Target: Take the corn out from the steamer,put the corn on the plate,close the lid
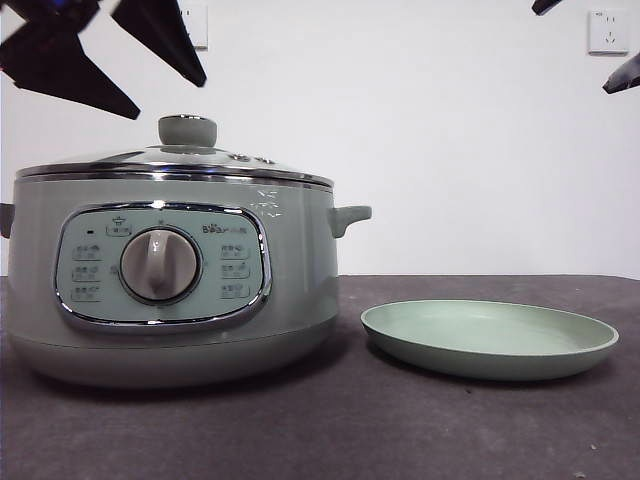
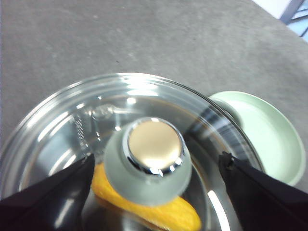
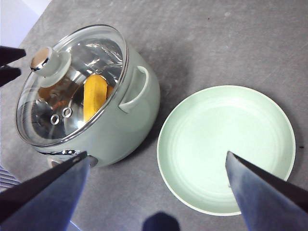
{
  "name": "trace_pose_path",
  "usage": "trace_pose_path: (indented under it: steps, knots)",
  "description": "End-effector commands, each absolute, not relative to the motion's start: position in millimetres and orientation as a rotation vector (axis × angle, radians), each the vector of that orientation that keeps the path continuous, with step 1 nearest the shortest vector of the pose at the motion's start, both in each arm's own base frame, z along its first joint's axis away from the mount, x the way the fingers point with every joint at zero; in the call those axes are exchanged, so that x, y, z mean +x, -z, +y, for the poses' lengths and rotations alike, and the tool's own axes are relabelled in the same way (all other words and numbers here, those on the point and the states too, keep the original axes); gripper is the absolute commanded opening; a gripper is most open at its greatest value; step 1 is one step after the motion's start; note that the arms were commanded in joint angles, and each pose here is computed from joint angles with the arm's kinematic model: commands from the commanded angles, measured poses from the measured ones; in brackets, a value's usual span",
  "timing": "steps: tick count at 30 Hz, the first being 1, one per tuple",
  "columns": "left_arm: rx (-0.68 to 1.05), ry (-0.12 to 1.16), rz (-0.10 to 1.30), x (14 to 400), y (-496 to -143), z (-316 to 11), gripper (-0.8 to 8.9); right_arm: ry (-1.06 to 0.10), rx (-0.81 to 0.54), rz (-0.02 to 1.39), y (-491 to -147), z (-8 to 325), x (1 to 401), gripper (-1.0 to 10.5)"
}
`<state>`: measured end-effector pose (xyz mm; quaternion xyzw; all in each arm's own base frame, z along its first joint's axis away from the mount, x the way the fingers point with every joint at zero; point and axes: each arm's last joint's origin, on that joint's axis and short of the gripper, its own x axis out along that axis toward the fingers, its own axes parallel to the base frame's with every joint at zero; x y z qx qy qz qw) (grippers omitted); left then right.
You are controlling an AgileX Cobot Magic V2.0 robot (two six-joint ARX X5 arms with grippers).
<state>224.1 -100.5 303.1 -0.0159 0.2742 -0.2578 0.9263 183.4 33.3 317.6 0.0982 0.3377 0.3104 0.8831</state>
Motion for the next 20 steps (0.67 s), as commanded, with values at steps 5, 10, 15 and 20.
trace_pose_path:
  steps: [5, 10, 15, 20]
  knots:
    - [0.021, 0.499, 0.583, 238, -289, -112, 4.36, -0.646, 0.209, 0.698, -319, 33, 184, 4.7]
    - [0.034, 0.509, 0.602, 245, -280, -119, 4.36, -0.646, 0.209, 0.698, -319, 33, 184, 4.7]
    - [0.061, 0.527, 0.598, 245, -279, -122, 2.67, -0.645, 0.209, 0.698, -319, 33, 184, 4.7]
    - [0.106, 0.542, 0.585, 245, -279, -122, -0.13, -0.646, 0.209, 0.699, -319, 33, 184, 4.7]
